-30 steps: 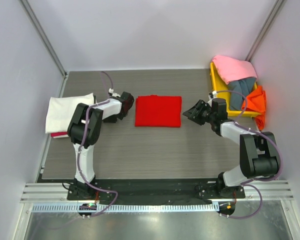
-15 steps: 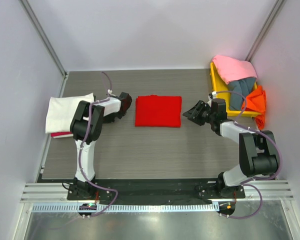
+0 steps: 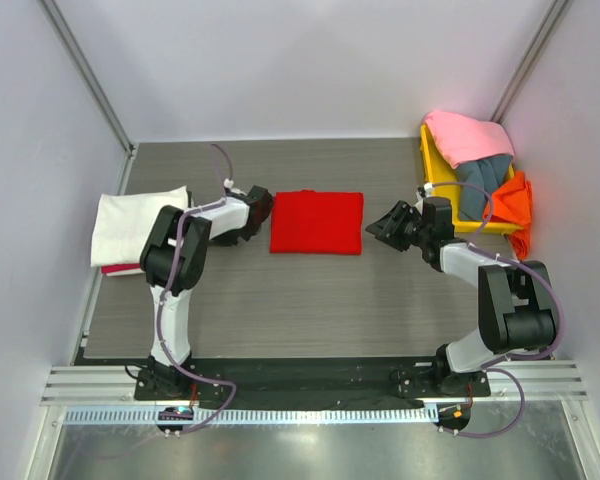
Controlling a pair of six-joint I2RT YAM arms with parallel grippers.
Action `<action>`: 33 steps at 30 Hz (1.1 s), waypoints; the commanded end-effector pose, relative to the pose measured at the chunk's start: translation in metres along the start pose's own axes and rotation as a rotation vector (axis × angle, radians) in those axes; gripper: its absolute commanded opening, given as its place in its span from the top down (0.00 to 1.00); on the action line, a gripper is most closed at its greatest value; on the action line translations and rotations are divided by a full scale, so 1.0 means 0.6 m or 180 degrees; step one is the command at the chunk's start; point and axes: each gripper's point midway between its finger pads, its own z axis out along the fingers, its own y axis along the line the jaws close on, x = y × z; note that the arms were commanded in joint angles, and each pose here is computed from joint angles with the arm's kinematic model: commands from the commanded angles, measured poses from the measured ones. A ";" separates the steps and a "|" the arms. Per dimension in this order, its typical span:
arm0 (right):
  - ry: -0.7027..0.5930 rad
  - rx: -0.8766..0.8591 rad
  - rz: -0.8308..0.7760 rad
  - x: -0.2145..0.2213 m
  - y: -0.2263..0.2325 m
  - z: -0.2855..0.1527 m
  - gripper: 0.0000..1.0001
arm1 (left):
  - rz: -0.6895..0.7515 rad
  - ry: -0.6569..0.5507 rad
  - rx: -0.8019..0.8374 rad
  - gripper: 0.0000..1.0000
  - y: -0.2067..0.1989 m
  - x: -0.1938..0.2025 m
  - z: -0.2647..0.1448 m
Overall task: Fold and stack the t-shirts
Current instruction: Neatly place the folded tshirt to the corner
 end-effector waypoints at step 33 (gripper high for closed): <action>-0.0077 -0.0036 -0.0044 -0.011 0.007 -0.004 0.51 | -0.0123 0.0282 -0.0008 1.00 0.001 -0.009 0.064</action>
